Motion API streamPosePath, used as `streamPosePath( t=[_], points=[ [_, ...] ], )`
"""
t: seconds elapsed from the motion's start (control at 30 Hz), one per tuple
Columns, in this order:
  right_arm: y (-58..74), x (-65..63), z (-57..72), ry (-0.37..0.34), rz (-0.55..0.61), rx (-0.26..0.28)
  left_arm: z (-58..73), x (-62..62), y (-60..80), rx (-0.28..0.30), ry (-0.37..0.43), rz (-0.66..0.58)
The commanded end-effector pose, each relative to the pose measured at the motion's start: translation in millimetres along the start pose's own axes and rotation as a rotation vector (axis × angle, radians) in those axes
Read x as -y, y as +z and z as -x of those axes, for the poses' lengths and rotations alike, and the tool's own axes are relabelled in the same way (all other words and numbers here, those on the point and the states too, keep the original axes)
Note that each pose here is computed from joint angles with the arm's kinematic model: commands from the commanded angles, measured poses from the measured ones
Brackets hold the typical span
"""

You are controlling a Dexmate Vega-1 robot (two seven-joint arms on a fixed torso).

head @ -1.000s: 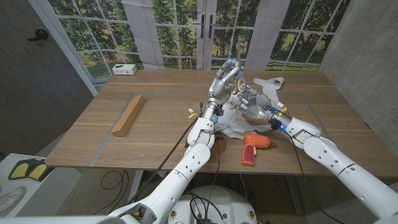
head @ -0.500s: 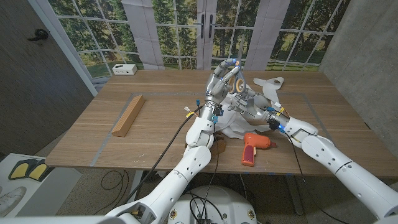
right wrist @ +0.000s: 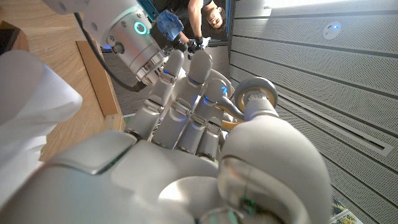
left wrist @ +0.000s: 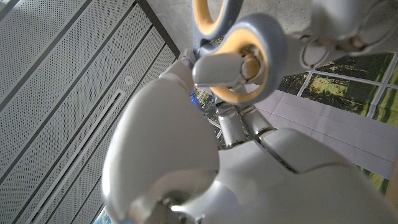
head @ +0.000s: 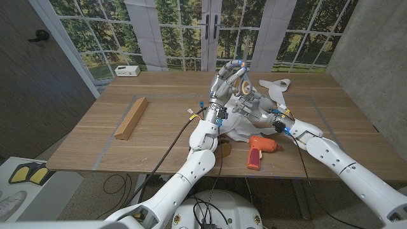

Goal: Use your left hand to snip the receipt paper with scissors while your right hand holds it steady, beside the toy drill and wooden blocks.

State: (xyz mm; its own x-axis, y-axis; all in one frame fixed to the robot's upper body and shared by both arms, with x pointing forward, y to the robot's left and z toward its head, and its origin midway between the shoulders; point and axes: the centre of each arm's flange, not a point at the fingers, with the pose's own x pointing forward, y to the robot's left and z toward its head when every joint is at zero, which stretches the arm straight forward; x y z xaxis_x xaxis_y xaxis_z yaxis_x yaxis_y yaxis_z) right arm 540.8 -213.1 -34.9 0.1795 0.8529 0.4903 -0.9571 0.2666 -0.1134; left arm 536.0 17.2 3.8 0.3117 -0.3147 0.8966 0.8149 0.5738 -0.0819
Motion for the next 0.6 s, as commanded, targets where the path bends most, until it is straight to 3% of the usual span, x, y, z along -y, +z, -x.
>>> streamPosePath(
  t=[0.03, 0.6],
  points=[
    [-3.8, 4.0, 0.8, -0.013, -0.038, 0.034, 0.8, -0.5, -1.8, -0.002, -0.022, -0.007],
    [1.8, 5.7, -3.3, -0.01, -0.011, 0.025, 0.6, -4.5, -3.9, -0.007, -0.015, -0.006]
  ],
)
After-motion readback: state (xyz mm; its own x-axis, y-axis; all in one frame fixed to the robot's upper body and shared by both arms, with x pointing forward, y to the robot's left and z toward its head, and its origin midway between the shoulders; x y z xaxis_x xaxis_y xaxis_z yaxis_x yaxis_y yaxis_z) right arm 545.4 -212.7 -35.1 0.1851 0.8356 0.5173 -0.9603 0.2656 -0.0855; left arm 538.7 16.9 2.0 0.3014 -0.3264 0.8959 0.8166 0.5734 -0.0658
